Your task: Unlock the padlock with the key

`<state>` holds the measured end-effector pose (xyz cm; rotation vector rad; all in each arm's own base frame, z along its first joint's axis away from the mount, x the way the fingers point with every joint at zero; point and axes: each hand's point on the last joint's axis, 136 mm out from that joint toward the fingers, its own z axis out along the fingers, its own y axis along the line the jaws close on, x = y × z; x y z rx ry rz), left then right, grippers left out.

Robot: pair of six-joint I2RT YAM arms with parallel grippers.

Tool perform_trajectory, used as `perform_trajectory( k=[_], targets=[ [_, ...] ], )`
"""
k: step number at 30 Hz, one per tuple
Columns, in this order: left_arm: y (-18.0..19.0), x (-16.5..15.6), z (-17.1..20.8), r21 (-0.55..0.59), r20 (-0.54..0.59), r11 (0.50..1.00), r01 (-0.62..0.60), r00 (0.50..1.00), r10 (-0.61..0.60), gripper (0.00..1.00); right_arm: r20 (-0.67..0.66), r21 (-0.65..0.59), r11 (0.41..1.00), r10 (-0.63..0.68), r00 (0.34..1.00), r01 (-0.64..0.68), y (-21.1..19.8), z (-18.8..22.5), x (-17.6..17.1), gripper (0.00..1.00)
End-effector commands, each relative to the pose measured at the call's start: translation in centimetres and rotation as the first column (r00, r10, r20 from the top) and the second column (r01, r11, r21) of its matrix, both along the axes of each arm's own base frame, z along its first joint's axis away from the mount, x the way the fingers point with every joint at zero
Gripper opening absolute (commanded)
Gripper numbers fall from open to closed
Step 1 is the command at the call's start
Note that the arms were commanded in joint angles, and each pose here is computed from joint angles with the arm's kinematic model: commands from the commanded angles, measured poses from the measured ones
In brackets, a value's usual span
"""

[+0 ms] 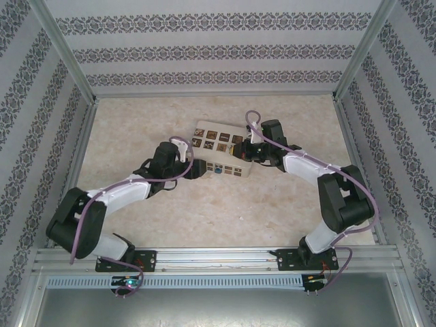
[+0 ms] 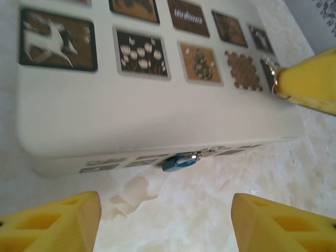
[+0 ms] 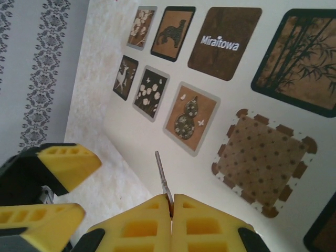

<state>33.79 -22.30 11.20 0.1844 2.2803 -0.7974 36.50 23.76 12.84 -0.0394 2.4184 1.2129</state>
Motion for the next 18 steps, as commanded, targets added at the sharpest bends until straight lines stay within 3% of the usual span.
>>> perform_trajectory(
  k=[1,18],
  targets=[
    [-1.9,1.0,1.1,-0.101,0.002,0.994,0.036,0.999,-0.036,0.65,0.024,0.027,1.0,-0.006,1.0,0.006,0.1,0.8,1.3,0.0],
    [-4.0,1.3,-1.2,-0.178,-0.025,0.981,0.077,0.996,-0.083,0.63,-0.1,0.003,1.0,0.02,0.995,-0.02,-0.6,-4.6,-1.2,0.0]
  ],
)
